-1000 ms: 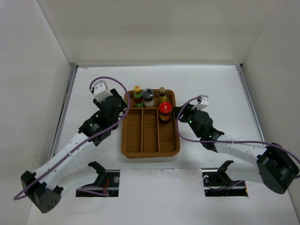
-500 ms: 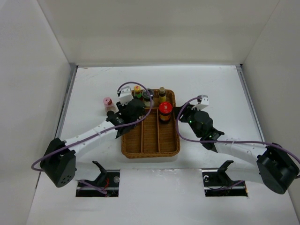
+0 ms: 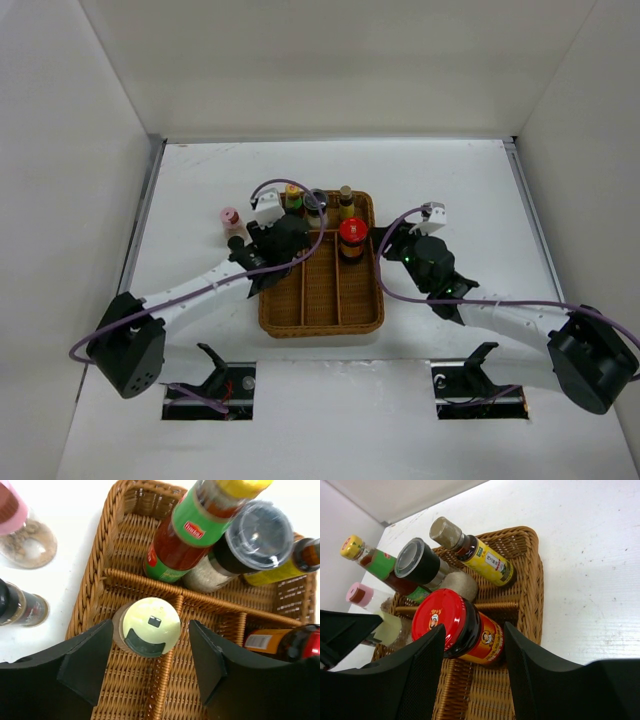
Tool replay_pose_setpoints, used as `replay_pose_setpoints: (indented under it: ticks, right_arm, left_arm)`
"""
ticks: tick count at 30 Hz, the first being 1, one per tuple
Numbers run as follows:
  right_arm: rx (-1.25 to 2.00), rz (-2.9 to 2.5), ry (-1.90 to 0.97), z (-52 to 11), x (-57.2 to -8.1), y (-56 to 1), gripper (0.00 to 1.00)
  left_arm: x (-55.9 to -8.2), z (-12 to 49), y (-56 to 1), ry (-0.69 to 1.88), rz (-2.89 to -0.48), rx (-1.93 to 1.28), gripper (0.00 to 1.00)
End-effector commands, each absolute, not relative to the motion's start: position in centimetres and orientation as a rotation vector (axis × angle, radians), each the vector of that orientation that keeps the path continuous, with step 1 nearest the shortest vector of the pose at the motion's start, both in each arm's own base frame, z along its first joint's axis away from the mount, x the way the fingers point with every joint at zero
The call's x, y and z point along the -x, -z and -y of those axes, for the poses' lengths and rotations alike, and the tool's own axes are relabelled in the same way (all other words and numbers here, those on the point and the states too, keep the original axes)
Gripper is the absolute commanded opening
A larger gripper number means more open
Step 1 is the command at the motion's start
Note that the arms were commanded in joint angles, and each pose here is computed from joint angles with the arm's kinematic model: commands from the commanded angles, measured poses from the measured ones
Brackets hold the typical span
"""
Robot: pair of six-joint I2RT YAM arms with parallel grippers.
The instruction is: Organize the condiment bottles
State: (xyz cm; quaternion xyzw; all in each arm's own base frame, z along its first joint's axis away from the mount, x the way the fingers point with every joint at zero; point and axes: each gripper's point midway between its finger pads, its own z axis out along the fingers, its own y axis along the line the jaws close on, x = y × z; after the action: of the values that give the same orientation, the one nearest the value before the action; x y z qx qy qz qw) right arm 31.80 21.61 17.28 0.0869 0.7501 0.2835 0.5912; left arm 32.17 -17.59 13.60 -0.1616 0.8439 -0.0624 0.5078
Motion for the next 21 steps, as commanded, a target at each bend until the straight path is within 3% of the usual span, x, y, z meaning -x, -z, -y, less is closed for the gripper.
replay_pose_setpoints:
  ticks: [1, 8, 15, 21]
  right_arm:
    - [-0.216, -1.677, -0.68, -21.5, -32.3, -19.4, 0.55]
    - [-0.217, -1.676, -0.674, -21.5, -32.4, -19.4, 0.55]
    - [-0.217, -1.681, -0.672, -21.6, -32.4, -19.2, 0.56]
    - [-0.217, -1.685, -0.674, -21.6, -32.4, -19.1, 0.56]
  left_arm:
    - [-32.3, 17.2, -18.1, 0.232, -1.906, 0.419, 0.61]
    - [-33.1, 12.1, -23.4, 0.155, -1.725, 0.502, 0.62]
    - [-35.8, 6.5, -19.5, 0.055, -1.796, 0.677, 0.62]
    - [-34.2, 4.7, -17.8, 0.003, -1.867, 0.705, 0.61]
